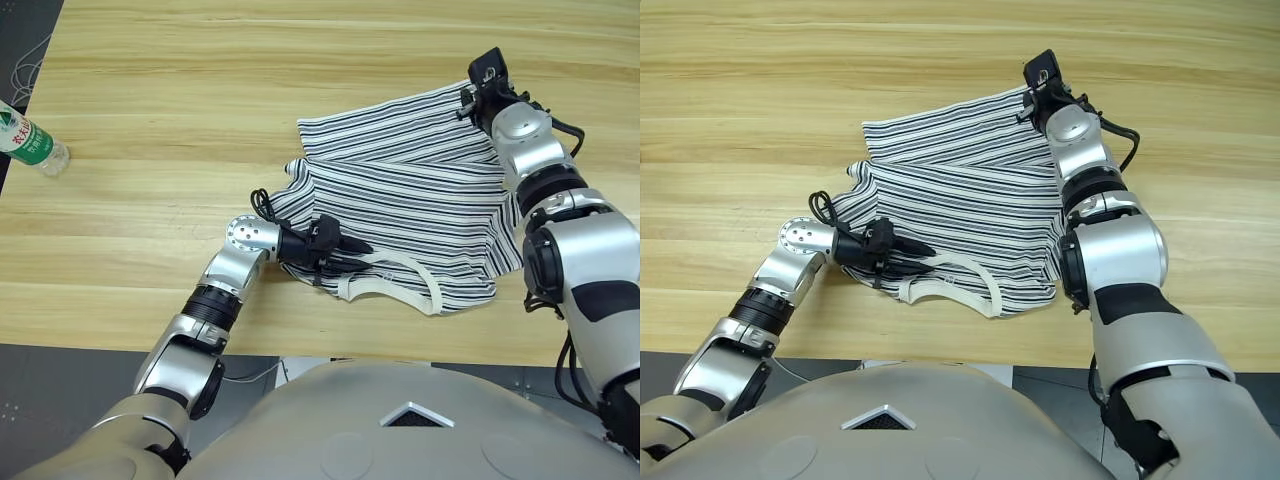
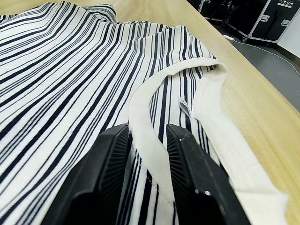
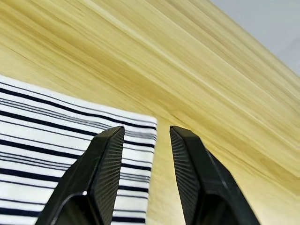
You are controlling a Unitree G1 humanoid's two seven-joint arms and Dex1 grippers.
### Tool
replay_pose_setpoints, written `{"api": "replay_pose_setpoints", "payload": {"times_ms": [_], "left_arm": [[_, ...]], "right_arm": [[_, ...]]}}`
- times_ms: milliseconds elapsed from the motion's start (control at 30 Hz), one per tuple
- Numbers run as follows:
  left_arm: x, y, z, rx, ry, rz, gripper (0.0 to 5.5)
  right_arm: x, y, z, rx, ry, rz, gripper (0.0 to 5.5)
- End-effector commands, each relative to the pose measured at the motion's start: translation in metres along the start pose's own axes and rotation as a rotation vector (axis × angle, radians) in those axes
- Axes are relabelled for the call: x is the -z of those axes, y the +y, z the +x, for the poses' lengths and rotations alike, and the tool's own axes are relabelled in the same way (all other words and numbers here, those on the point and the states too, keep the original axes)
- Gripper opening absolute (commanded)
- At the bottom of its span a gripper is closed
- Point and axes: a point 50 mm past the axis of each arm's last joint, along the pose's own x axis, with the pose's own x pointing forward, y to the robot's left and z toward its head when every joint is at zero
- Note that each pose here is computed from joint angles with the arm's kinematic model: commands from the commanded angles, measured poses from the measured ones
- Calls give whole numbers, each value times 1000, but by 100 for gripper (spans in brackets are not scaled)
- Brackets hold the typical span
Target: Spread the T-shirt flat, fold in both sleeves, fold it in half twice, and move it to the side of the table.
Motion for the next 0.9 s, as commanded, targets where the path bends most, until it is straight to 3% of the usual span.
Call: {"api": "replay_pose_setpoints", "payload": {"times_ms": [33,133,200,233,367,500,733,900], "left_arm": [[23,-10,-5,-8,79,-110,150],[24,-11,-3,-6,81,-111,150],[25,-12,-3,-6,81,-113,150],[25,-12,-3,-5,80,-113,150],[25,-18,-1,21,82,-103,150],[24,-23,2,45,80,-96,150],[28,-34,-2,56,85,-110,150],[28,-36,-1,51,76,-120,150]], "right_arm": [[-17,-2,-1,-101,-106,62,178],[-61,7,-7,-302,-398,195,178],[-72,17,-10,-452,-446,228,178],[-73,24,-10,-520,-430,226,178],[-40,63,-7,-749,-112,132,178],[-5,89,-9,-774,153,87,178],[6,102,-7,-691,206,45,178],[15,80,-1,-418,211,-23,178]]}}
